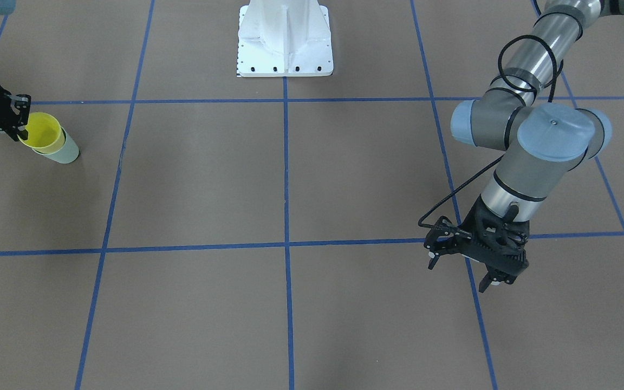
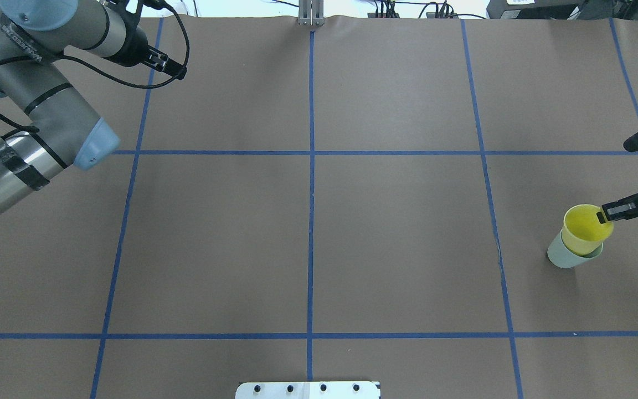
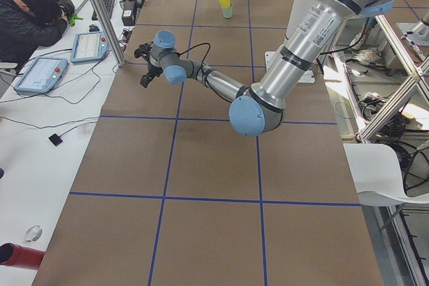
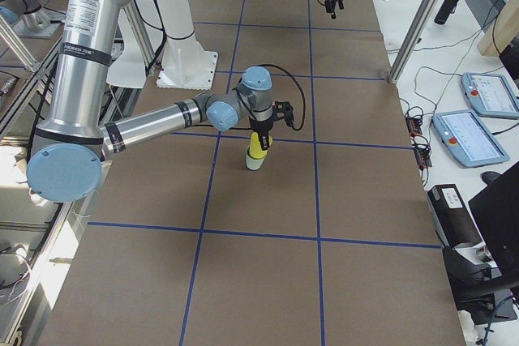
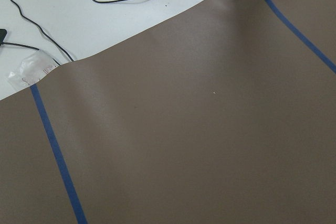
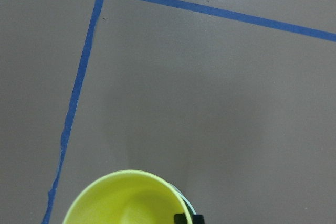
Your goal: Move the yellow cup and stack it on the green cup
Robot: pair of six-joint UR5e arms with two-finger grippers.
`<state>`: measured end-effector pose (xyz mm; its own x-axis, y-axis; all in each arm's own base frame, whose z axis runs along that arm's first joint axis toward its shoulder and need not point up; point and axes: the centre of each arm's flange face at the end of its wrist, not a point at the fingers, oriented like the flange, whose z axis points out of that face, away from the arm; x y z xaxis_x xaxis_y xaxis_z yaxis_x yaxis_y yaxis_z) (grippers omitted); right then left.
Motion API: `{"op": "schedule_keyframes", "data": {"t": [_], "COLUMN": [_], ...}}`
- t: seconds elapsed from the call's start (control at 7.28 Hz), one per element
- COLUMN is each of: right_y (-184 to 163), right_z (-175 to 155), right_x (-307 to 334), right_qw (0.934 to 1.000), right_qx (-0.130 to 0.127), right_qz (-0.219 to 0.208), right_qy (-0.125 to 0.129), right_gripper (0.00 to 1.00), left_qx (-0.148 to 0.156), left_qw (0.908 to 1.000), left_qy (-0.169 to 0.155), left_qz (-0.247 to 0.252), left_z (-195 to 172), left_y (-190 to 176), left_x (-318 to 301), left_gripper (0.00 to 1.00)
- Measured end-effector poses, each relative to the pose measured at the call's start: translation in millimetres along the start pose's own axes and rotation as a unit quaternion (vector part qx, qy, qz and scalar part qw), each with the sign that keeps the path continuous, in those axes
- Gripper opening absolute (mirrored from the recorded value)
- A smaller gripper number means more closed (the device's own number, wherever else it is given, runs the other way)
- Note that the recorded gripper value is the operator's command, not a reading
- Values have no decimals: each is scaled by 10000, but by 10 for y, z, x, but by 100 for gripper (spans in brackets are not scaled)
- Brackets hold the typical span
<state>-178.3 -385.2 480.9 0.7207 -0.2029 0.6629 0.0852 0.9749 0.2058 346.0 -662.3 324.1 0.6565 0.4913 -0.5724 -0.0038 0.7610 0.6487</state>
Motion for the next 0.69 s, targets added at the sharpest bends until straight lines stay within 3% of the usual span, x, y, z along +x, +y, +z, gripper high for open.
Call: {"op": "schedule_keyframes", "data": {"t": [0.69], "right_y": [-44], "right_z": [-31], "right_x": [-3], "right_qw": [10000], "right_qx": [21], "right_qz": [51], "right_qy": [-67], "right_gripper": [100], "left_qx": [-25], "left_qw": [10000], "left_qy": [16], "left_qz": [-56], "left_z": [-94], "left_y": [-58], "left_x": [-191], "left_gripper": [100]}}
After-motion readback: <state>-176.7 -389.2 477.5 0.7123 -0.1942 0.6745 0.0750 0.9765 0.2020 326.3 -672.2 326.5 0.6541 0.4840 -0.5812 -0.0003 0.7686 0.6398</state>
